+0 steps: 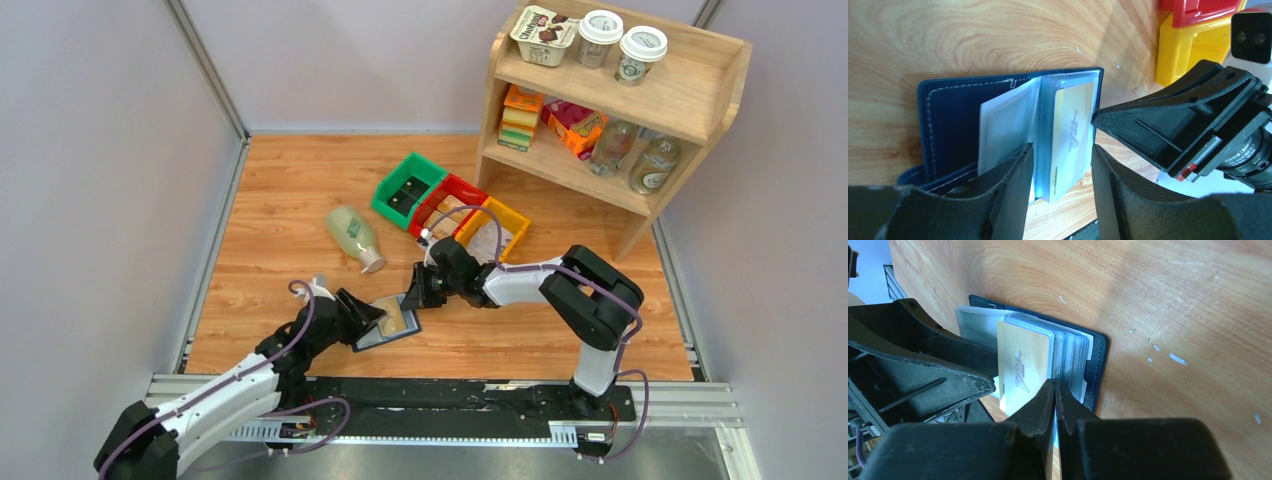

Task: Take the credit cards out of the card holder
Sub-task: Remove the credit card from the card holder.

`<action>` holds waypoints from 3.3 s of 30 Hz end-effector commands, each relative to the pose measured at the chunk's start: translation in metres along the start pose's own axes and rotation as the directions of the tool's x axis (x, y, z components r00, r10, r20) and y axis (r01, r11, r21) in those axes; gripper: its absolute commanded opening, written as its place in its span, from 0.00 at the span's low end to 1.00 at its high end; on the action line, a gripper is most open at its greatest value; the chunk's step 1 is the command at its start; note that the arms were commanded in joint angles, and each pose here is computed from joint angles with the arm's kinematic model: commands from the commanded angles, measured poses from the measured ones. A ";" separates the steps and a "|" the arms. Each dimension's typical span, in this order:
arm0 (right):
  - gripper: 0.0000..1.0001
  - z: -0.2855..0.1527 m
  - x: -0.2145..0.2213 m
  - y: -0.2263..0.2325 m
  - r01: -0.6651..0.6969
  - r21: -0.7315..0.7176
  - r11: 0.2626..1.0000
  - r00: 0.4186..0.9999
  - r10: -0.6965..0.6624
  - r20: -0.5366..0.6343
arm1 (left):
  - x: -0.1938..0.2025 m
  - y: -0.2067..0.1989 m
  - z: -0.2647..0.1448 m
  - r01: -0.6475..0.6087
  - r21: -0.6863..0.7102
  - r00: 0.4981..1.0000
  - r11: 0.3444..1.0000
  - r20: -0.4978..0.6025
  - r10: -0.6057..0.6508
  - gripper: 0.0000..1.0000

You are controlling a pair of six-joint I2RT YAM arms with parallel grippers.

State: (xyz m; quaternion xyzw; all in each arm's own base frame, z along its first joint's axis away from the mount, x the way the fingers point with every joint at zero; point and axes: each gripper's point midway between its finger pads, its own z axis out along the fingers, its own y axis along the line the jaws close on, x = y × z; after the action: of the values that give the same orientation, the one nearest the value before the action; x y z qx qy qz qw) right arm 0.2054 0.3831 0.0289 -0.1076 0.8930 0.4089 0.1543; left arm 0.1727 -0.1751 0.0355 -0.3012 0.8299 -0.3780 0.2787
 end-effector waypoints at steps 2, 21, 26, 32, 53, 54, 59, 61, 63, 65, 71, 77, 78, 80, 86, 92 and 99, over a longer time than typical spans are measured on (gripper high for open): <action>0.08 0.003 0.047 -0.055 -0.026 0.189 0.982 0.990 0.051 -0.129 | 0.004 -0.018 0.010 -0.035 0.092 0.999 0.995 -0.017 0.036 0.54; 0.08 0.003 0.052 -0.059 -0.031 0.196 0.980 0.988 0.059 -0.140 | -0.002 -0.053 -0.004 -0.030 0.226 1.000 0.974 -0.001 0.031 0.03; 0.08 0.004 0.052 -0.059 -0.030 0.191 0.981 0.988 0.058 -0.142 | -0.002 -0.059 -0.005 -0.034 0.249 0.999 0.968 -0.001 0.035 0.00; 0.08 0.006 0.054 -0.057 -0.032 0.174 0.984 0.987 0.058 -0.151 | 0.000 -0.061 -0.001 -0.035 0.254 0.999 0.966 -0.008 0.039 0.10; 0.04 -0.032 0.034 -0.087 -0.020 0.328 0.944 0.997 0.044 -0.066 | 0.004 -0.082 0.011 -0.124 0.288 0.990 0.950 -0.029 0.138 0.00; 0.05 -0.036 0.029 -0.081 -0.015 0.318 0.948 0.998 0.033 -0.052 | 0.010 -0.079 0.017 -0.145 0.273 0.984 0.951 -0.057 0.166 0.00; 0.09 -0.061 0.000 -0.051 0.007 0.281 0.960 0.998 -0.022 0.052 | 0.014 -0.098 0.038 -0.174 0.318 0.976 0.932 -0.073 0.207 0.00; 0.10 -0.066 -0.006 -0.039 0.012 0.245 0.969 0.997 -0.030 0.071 | 0.016 -0.106 0.041 -0.176 0.342 0.973 0.923 -0.081 0.216 0.00; 0.11 -0.066 -0.010 -0.029 0.008 0.210 0.978 0.996 -0.027 0.086 | 0.022 -0.100 0.049 -0.181 0.323 0.968 0.929 -0.111 0.227 0.00; 0.11 -0.066 -0.013 -0.026 0.005 0.191 0.982 0.995 -0.025 0.101 | 0.024 -0.094 0.054 -0.181 0.308 0.966 0.934 -0.120 0.227 0.00; 0.10 -0.055 -0.019 -0.013 0.022 0.112 0.994 0.994 -0.034 0.104 | 0.029 -0.083 0.060 -0.180 0.283 0.962 0.942 -0.148 0.228 0.00; 0.03 -0.038 0.001 -0.038 0.002 0.144 0.990 0.999 -0.008 0.039 | 0.032 -0.063 0.064 -0.181 0.228 0.962 0.957 -0.160 0.220 0.00; 0.01 -0.037 0.006 -0.044 -0.005 0.154 0.988 1.000 0.001 0.029 | 0.032 -0.059 0.063 -0.183 0.221 0.962 0.958 -0.161 0.221 0.00; 0.00 -0.037 0.015 -0.053 -0.016 0.170 0.985 1.000 0.014 0.014 | 0.032 -0.055 0.064 -0.180 0.208 0.964 0.962 -0.158 0.214 0.00; 0.00 -0.039 0.035 -0.070 -0.033 0.201 0.979 0.999 0.036 -0.014 | 0.033 -0.047 0.063 -0.167 0.190 0.967 0.967 -0.159 0.199 0.00; 0.00 -0.044 0.039 -0.081 -0.049 0.230 0.972 0.999 0.051 -0.003 | 0.033 -0.043 0.063 -0.154 0.179 0.970 0.972 -0.160 0.183 0.00; 0.00 -0.046 0.045 -0.086 -0.048 0.237 0.970 0.999 0.053 -0.012 | 0.032 -0.037 0.063 -0.139 0.165 0.974 0.977 -0.155 0.165 0.00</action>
State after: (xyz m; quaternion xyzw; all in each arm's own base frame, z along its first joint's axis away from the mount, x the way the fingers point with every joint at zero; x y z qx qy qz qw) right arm 0.2087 0.3325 0.0329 -0.0780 0.8948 0.3913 0.2005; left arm 0.2079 -0.2496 0.0270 -0.1781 0.8389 -0.4455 0.2570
